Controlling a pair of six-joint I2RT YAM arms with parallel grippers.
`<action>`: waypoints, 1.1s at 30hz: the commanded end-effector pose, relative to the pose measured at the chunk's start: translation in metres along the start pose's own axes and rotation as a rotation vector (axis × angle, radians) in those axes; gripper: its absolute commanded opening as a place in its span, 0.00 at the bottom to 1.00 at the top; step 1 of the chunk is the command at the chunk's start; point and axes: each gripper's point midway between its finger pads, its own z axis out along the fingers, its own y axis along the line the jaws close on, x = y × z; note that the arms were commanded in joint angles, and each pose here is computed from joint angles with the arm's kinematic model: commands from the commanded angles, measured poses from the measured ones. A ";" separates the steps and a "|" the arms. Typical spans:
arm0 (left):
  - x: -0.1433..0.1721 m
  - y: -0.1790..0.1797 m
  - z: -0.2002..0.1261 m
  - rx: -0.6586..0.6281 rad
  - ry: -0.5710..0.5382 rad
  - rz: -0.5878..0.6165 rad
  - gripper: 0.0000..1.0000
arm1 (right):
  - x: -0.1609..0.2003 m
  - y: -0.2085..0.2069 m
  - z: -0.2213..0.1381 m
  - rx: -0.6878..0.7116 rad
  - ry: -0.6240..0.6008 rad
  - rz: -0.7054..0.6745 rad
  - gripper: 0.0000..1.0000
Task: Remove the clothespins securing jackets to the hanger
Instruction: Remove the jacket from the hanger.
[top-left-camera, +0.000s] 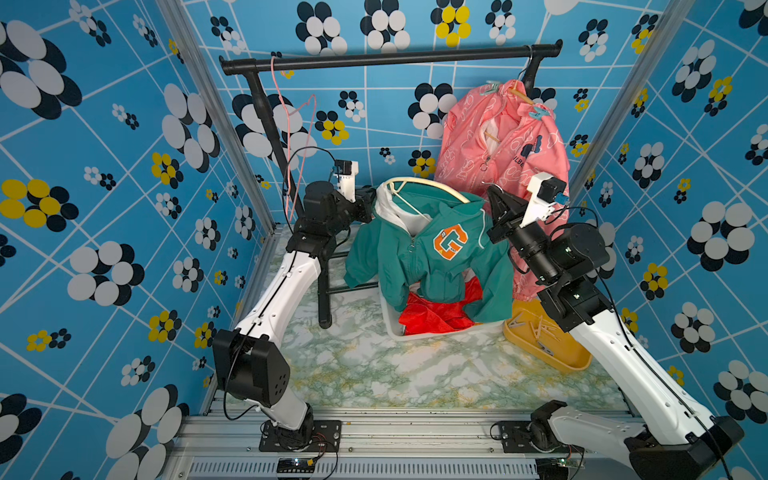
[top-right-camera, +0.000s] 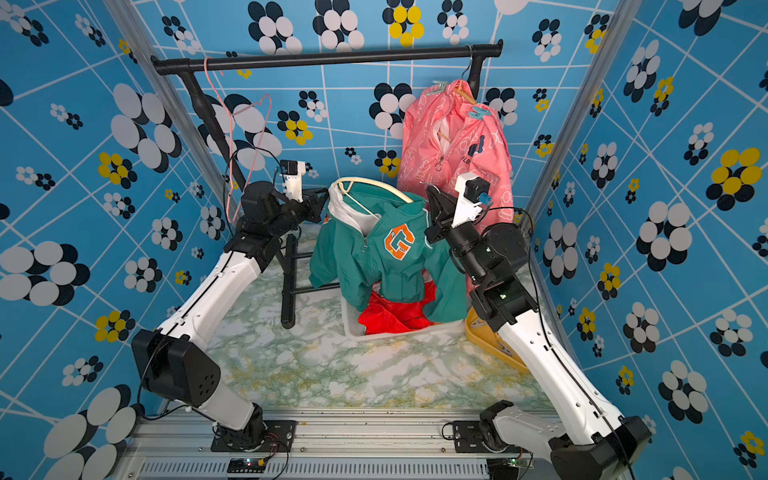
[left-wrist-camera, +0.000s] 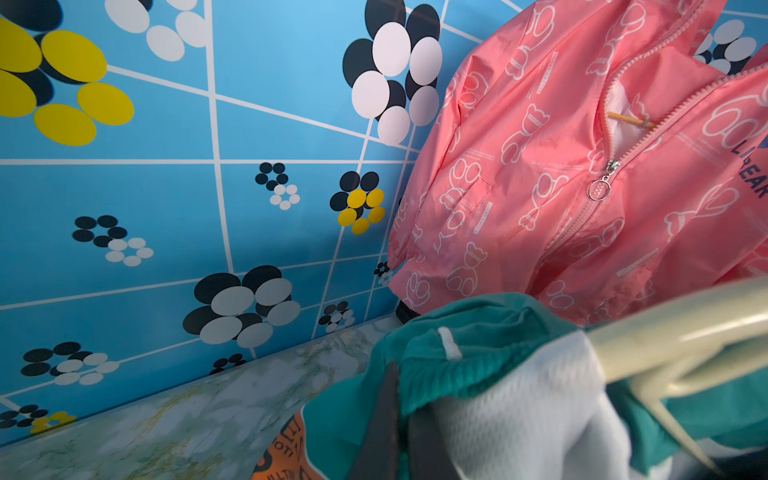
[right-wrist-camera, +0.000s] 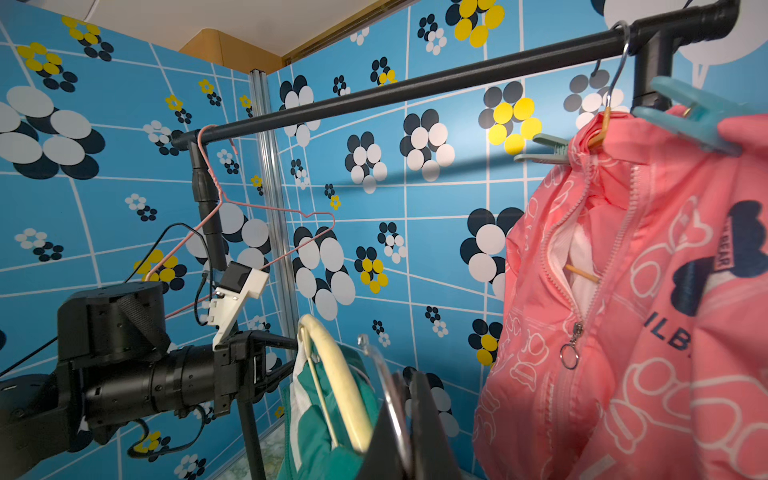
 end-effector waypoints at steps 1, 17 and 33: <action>0.043 0.093 0.000 -0.335 0.076 -0.013 0.00 | -0.150 -0.036 -0.072 0.223 -0.458 -0.057 0.00; 0.015 0.025 -0.004 -0.134 -0.023 0.015 0.00 | -0.121 -0.046 -0.056 0.255 -0.369 -0.062 0.00; -0.040 -0.181 -0.044 0.361 -0.136 0.187 0.00 | -0.040 -0.094 -0.005 0.385 -0.388 0.402 0.00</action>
